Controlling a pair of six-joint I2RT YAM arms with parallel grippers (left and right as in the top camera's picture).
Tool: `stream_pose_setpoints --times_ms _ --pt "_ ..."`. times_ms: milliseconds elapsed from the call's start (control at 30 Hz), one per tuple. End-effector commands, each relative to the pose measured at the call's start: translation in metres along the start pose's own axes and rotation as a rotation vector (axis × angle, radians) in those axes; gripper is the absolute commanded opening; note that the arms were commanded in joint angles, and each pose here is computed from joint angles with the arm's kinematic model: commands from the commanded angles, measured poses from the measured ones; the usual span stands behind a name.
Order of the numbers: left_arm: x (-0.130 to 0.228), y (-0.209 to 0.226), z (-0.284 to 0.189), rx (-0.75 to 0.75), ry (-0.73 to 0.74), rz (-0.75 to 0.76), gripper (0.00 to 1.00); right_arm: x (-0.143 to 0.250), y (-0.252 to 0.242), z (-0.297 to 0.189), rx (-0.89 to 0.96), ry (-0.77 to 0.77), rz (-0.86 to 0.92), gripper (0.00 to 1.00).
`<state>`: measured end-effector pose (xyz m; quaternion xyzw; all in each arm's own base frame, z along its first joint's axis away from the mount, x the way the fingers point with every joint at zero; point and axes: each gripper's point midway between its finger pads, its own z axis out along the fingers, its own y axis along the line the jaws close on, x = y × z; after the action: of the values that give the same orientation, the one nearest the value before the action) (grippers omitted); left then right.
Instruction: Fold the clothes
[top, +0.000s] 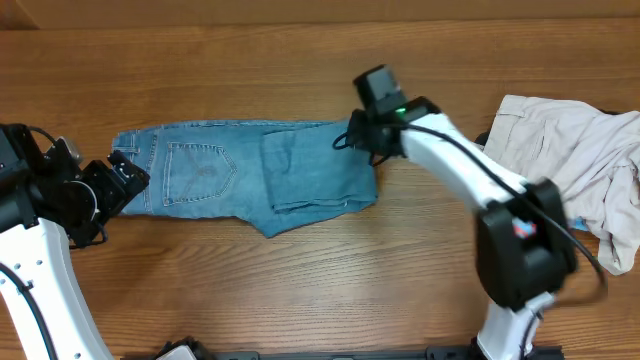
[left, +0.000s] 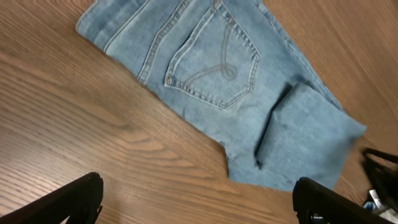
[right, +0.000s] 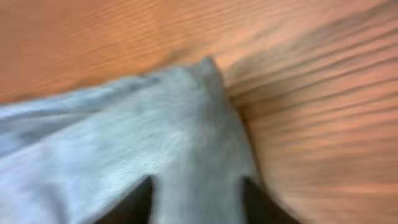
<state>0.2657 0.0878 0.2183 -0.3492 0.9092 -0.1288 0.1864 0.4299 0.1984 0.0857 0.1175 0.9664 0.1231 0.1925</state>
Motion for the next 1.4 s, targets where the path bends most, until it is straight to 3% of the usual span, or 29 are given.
stream_pose_setpoints --times_ms 0,67,367,600,1033,1233,1367 --pt "-0.009 -0.003 0.004 0.008 -0.028 0.069 1.00 -0.035 0.016 -0.101 -0.092 -0.166 0.005 0.91" --pt "-0.019 0.002 0.010 -0.020 -0.048 0.069 1.00 -0.022 0.007 -0.131 -0.080 -0.150 0.005 1.00" --pt "-0.074 0.027 0.122 -0.066 0.029 0.073 1.00 0.046 -0.045 -0.143 0.120 0.110 0.005 1.00" --pt "-0.118 0.069 0.125 -0.161 -0.114 0.027 1.00 0.061 -0.040 -0.144 0.085 0.186 0.010 1.00" --pt "-0.087 0.095 0.235 -0.057 0.132 0.109 1.00 0.062 -0.033 -0.144 0.049 0.193 0.013 1.00" --pt "-0.075 0.062 0.247 0.156 0.174 0.159 1.00 0.058 -0.025 -0.143 0.011 0.182 0.013 1.00" --pt "-0.056 0.047 0.249 0.162 0.238 0.217 0.85 0.058 -0.024 -0.143 0.003 0.183 0.013 1.00"
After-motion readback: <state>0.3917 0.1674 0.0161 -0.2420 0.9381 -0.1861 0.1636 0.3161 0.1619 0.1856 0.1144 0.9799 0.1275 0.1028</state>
